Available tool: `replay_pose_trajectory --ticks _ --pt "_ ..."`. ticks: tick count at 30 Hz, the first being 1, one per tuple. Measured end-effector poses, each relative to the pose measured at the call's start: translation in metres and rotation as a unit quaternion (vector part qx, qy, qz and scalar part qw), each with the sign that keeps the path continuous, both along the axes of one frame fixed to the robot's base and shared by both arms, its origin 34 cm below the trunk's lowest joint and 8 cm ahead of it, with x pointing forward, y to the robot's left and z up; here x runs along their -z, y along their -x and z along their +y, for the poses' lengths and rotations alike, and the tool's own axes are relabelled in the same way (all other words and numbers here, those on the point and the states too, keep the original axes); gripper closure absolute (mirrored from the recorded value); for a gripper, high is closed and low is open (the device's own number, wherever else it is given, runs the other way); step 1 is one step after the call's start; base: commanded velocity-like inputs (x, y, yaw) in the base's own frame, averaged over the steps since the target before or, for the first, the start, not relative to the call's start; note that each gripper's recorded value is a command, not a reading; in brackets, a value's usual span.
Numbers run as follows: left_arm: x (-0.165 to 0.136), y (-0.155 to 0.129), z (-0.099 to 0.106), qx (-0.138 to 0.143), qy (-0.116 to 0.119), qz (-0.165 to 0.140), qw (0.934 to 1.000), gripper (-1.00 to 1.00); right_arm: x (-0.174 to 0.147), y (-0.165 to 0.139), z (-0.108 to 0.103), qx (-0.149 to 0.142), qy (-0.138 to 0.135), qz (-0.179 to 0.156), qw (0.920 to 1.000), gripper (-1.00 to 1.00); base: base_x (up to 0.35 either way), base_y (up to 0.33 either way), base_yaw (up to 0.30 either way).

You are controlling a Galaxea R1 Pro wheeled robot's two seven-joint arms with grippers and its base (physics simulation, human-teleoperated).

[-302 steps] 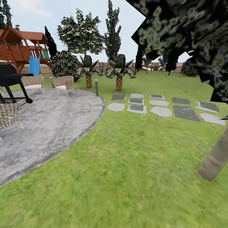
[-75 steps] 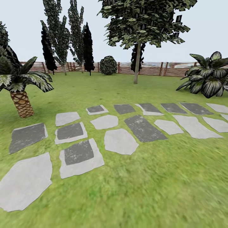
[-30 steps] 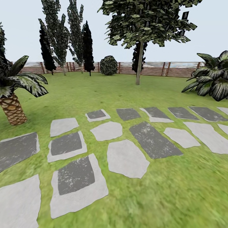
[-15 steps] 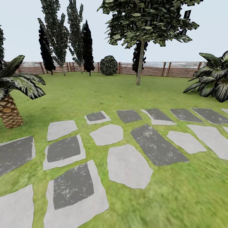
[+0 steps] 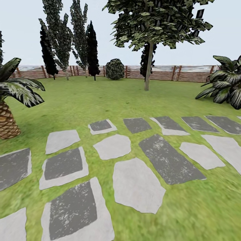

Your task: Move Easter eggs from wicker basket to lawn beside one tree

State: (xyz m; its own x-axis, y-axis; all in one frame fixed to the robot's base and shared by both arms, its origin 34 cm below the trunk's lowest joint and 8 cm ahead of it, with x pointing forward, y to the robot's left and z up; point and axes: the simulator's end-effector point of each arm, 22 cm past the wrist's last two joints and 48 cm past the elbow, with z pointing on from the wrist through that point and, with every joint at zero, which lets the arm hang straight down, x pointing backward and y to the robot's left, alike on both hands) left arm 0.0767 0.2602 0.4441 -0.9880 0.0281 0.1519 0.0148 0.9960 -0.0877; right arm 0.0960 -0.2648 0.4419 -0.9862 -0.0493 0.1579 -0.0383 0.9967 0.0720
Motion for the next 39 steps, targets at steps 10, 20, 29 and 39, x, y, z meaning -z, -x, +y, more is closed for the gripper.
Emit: replay_pose_trajectory --ticks 10,20,29,39 --pt "0.0 -0.0001 0.0 0.0 0.0 0.0 1.0 -1.0 0.0 0.0 0.0 0.0 0.0 0.0 1.0 -1.0 0.344 0.0 0.0" --pt "0.0 0.0 0.0 0.0 0.0 0.0 1.0 -1.0 0.0 0.0 0.0 0.0 0.0 0.0 1.0 -1.0 0.344 0.0 0.0" --pt "0.0 0.0001 0.0 0.0 0.0 0.0 1.0 -1.0 0.0 0.0 0.0 0.0 0.0 0.0 1.0 -1.0 0.344 0.0 0.0" --pt "0.0 0.0 0.0 0.0 0.0 0.0 1.0 -1.0 0.0 0.0 0.0 0.0 0.0 0.0 1.0 -1.0 0.344 0.0 0.0"
